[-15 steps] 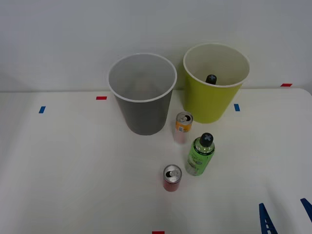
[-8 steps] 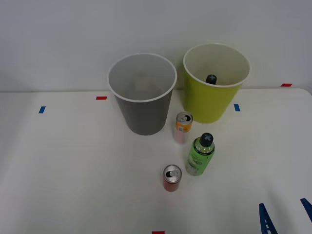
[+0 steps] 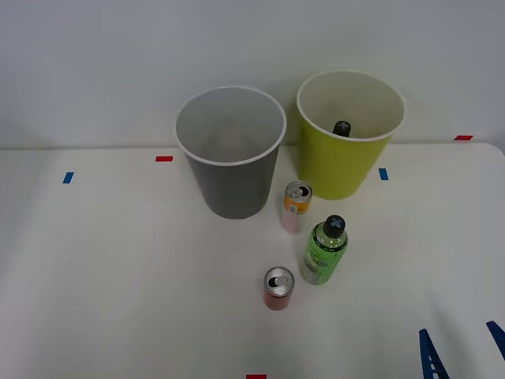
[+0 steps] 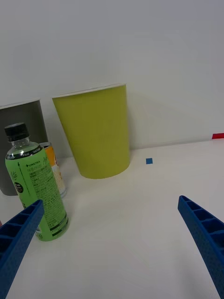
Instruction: Put cans in the gray bin, plastic bottles in the light green bin
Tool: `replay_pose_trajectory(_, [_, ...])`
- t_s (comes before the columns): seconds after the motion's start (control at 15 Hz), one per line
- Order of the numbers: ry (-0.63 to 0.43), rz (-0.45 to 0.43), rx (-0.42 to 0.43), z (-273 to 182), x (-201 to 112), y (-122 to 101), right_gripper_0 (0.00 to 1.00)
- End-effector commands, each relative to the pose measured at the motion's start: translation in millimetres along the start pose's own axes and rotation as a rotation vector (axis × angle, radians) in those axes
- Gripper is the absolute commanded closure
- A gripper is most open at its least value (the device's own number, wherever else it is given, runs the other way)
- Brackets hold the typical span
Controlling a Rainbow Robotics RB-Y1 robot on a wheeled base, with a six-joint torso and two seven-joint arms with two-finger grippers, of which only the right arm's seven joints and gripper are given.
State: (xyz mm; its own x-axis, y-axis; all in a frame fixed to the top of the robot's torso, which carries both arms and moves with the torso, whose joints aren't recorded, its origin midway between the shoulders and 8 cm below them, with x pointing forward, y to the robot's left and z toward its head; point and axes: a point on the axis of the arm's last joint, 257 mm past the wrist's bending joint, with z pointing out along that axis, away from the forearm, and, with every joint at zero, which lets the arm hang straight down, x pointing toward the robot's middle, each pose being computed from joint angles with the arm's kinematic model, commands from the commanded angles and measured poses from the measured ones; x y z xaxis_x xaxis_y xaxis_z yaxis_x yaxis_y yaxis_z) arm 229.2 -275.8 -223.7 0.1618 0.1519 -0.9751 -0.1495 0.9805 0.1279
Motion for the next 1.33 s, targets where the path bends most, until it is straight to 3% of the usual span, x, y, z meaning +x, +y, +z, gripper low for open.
replay_pose_trajectory(0.07, [0.0, 0.0, 0.0, 0.0, 0.0, 0.0, 0.0])
replay_pose_trajectory(0.87, [0.0, 0.0, 0.0, 0.0, 0.0, 0.0, 0.0])
replay_pose_trajectory(0.93, [0.04, 0.025, 0.014, -5.8, 18.1, -1.4, 0.0])
replay_pose_trajectory(1.13, [0.031, 0.107, -0.019, -11.6, 17.0, 10.1, 0.0])
replay_pose_trajectory(1.27, [0.012, 0.067, -0.075, -11.4, 10.7, 19.7, 0.0])
replay_pose_trajectory(1.33, [0.005, -0.011, -0.091, -10.6, 9.3, 21.8, 0.0])
